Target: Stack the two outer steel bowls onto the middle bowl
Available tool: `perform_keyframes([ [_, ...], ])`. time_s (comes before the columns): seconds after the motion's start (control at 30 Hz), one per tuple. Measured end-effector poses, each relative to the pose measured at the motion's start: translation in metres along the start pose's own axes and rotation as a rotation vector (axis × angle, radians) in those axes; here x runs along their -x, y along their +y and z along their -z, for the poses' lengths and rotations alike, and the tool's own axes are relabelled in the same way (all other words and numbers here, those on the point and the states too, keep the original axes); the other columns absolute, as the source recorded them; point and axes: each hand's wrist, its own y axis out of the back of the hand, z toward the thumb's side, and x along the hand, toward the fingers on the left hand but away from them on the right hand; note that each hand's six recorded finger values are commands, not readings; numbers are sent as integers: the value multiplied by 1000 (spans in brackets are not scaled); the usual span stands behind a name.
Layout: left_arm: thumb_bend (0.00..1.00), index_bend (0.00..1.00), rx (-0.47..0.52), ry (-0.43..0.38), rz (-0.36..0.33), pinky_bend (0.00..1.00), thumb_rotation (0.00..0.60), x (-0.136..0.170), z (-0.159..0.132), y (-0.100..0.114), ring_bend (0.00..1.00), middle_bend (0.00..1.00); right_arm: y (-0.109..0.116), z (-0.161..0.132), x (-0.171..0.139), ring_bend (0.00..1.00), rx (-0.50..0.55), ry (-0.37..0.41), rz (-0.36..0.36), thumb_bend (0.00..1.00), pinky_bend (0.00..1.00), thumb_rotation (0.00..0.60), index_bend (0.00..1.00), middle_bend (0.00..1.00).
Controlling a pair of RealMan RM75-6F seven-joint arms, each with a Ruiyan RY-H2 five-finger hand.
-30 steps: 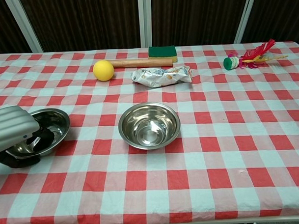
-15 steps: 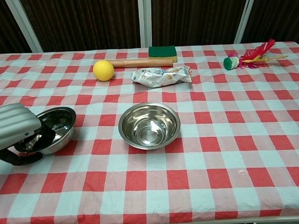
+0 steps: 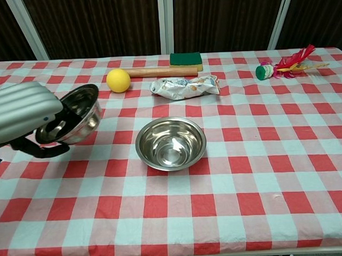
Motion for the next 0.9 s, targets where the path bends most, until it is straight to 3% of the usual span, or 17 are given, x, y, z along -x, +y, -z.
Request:
perform_keyframes([
  [0.2,352,700,-25,-120,-20,780,600,-35,-48,19,678,735,22,11,6,0,43,-41,98,0,0,600,0,46],
  [0.4,352,701,-55,-199,-29,780,600,-64,-83,24,679,736,29,24,2,0,57,-69,113,0,0,600,0,46],
  [0.8,351,700,-114,-213,-11,775,600,-100,-89,13,679,735,32,30,-4,0,65,-61,118,0,0,600,0,46],
  [0.9,343,657,-102,-208,-11,735,600,-102,-92,10,647,704,31,31,-3,0,65,-63,115,0,0,600,0,46],
])
